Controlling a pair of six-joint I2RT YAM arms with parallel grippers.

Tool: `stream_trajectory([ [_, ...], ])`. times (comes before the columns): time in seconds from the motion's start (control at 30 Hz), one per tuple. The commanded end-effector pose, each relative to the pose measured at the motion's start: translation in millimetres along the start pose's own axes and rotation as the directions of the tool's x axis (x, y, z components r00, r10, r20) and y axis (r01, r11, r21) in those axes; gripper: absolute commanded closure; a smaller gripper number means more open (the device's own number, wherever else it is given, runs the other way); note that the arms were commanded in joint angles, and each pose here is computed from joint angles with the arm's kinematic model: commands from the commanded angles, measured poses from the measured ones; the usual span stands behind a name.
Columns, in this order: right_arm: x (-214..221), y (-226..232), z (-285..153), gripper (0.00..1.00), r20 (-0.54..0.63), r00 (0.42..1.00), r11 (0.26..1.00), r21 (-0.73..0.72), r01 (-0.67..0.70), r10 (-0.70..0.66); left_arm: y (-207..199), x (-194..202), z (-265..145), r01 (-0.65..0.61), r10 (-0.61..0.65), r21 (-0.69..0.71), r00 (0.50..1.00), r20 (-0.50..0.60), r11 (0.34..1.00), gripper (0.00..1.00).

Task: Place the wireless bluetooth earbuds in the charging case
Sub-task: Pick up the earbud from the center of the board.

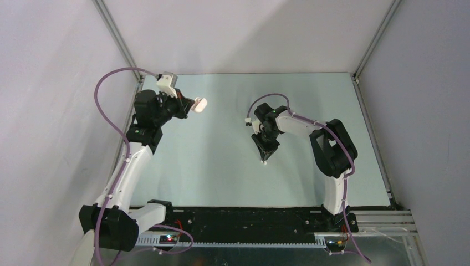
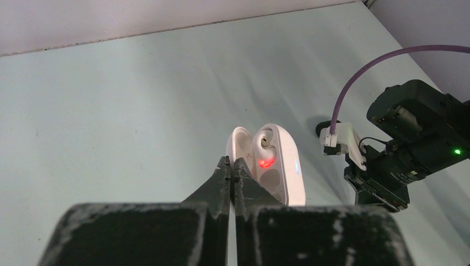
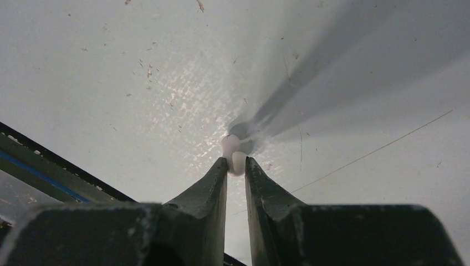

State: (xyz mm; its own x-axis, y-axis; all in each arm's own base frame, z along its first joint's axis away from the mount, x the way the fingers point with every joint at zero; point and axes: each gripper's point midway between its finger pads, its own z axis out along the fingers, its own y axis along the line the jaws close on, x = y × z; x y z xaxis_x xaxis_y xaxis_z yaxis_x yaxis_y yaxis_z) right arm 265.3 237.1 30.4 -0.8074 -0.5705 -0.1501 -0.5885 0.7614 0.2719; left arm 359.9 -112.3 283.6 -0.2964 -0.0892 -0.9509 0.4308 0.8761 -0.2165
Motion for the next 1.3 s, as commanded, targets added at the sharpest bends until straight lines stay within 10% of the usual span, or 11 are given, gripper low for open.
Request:
stream_trajectory([
  [0.0, 0, -2, -10, 0.78, 0.015, 0.998, 0.998, 0.017, 0.061, -0.061, -8, -35, -3, -0.022, 0.02, 0.029, 0.996, 0.088, 0.999, 1.0],
  [0.9, 13, -7, 1, 0.96, -0.05, 0.959, 0.958, -0.081, 0.274, -0.278, -9, -33, 1, -0.007, 0.004, 0.041, 0.997, 0.082, 0.999, 1.0],
  [1.27, -26, 19, -80, 1.0, 0.194, 0.873, 0.87, -0.132, 0.476, -0.448, -16, -12, 20, -0.072, 0.07, 0.151, 0.997, 0.016, 0.986, 1.0],
])
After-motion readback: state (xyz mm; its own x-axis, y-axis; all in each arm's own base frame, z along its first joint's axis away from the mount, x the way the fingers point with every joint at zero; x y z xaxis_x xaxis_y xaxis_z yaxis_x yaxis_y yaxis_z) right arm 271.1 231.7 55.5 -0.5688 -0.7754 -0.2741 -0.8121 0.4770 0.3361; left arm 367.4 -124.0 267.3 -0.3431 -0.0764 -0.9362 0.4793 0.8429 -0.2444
